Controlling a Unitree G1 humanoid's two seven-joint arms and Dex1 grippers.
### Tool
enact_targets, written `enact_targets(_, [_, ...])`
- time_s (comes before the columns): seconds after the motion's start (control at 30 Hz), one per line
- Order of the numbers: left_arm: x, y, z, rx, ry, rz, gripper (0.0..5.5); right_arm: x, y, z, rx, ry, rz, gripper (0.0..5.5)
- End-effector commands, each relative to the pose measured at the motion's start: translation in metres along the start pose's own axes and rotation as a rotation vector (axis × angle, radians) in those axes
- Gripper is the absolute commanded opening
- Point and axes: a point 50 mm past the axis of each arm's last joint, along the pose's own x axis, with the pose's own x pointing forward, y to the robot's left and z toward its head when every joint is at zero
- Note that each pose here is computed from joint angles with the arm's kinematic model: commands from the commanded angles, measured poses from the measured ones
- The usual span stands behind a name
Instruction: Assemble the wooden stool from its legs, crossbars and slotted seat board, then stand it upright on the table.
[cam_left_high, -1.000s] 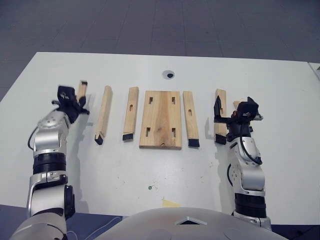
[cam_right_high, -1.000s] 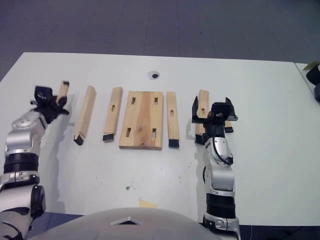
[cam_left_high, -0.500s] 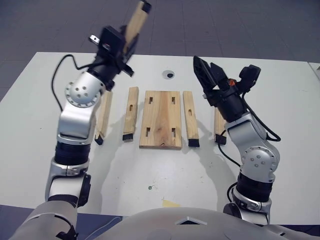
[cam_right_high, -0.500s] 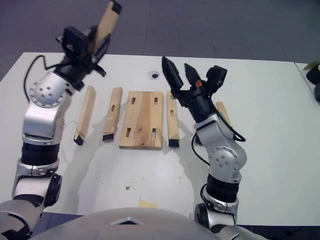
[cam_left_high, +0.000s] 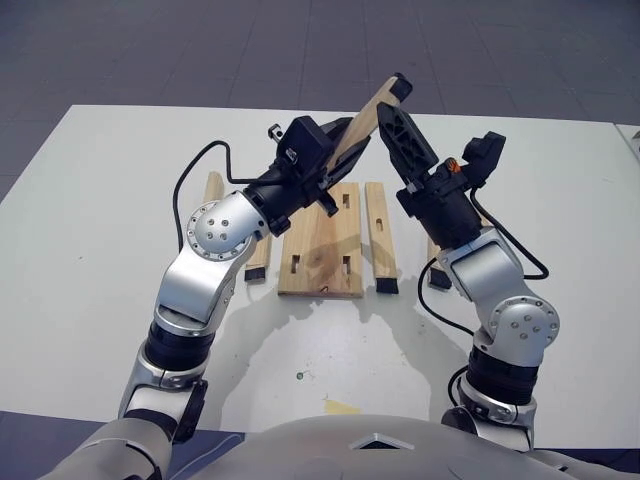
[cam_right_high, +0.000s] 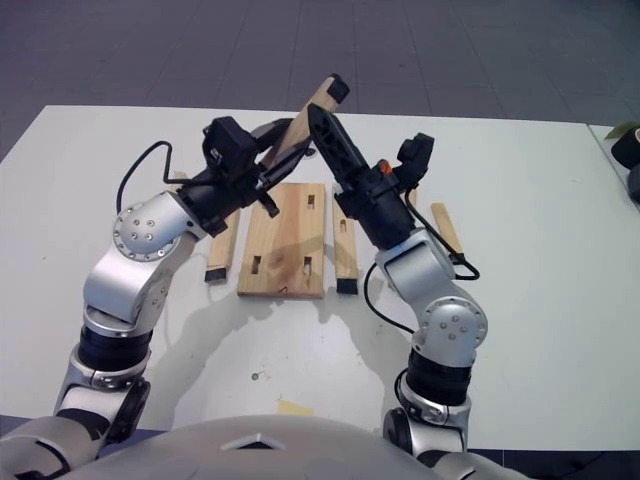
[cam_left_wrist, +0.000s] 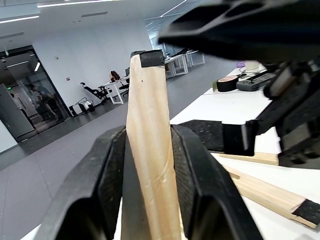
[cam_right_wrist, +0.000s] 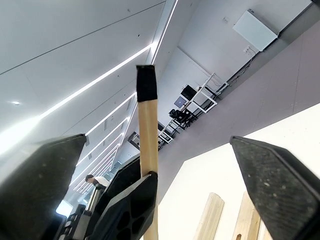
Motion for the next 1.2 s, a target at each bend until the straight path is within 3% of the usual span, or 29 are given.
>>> enact_targets(0.03, [-0.003,-0.006,-0.002,-0.007,0.021,-0.052,1.28,0.003,0.001,-0.001,0.022,-0.005,0.001,4.65])
enact_targets(0.6, [-0.006,-0.013,-0.003,-0.052,0.033,-0.110,1.28,-0.006,0.006,0.001,0.066,-0.011,0.031,2.04])
enact_targets(0.93, [-0.007,0.000,-0.001,-0.018,0.031,-0.061,1.28,-0.008,0.006,0.004,0.071,-0.033,0.041,0.44])
enact_targets(1.2, [-0.006,-0.001,-0.003,-0.017,0.038,-0.089,1.28,-0.006,0.006,0.007,0.064,-0.057,0.043,0.44])
